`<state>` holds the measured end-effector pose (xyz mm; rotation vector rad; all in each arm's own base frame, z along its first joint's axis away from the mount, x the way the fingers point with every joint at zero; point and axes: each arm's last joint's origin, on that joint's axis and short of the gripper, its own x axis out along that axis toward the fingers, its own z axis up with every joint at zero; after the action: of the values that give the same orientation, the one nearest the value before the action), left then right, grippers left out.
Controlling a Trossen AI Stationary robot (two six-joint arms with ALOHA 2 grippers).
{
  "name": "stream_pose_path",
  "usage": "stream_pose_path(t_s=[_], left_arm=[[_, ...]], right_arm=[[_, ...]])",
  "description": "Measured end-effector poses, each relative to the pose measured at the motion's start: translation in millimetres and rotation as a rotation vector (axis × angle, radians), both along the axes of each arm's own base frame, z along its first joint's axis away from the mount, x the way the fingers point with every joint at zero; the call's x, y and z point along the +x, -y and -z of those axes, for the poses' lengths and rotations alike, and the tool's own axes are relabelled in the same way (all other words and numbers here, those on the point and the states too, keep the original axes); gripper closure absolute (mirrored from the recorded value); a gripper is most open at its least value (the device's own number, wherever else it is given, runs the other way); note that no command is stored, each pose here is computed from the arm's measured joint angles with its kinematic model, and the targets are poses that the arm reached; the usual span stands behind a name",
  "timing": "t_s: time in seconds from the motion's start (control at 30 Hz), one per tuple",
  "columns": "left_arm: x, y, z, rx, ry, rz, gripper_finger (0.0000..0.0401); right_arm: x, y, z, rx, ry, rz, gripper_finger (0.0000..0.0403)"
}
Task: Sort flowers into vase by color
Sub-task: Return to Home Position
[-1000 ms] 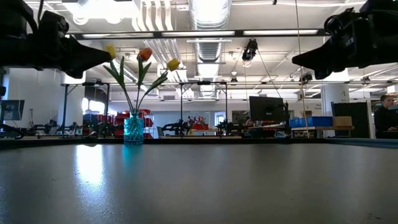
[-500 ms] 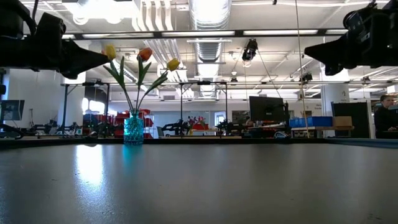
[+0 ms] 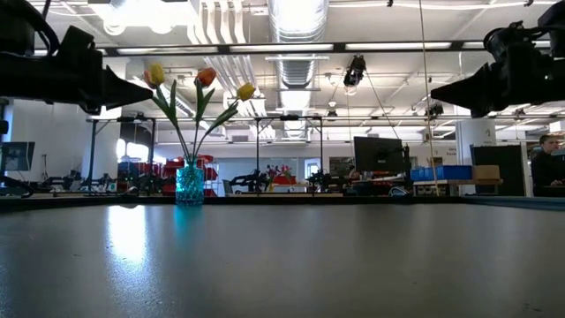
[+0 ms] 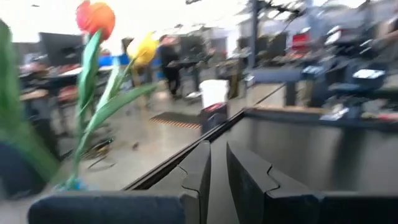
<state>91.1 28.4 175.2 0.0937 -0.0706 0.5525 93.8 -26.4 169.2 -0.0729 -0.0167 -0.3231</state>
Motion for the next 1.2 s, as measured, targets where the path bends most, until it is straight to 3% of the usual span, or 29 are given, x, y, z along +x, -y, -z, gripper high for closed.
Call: stream_pose_path(t_s=[0.3, 0.53, 1.2], left_arm=[[0.4, -1.6, 2.9, 0.005, -0.041, -0.042, 0.0363], [3.2, -4.7, 7.8, -0.073, -0.06, -0.13, 0.0363], [11.2, -6.1, 19.2, -0.138, -0.165, -0.127, 0.0363]], right_arm=[[2.4, 1.2, 3.2, -0.019, -0.049, 0.019, 0.0394], [3.6, 5.7, 5.0, 0.04, -0.054, 0.161, 0.0394], [4.7, 6.0, 6.9, 0.044, -0.076, 0.161, 0.0394]])
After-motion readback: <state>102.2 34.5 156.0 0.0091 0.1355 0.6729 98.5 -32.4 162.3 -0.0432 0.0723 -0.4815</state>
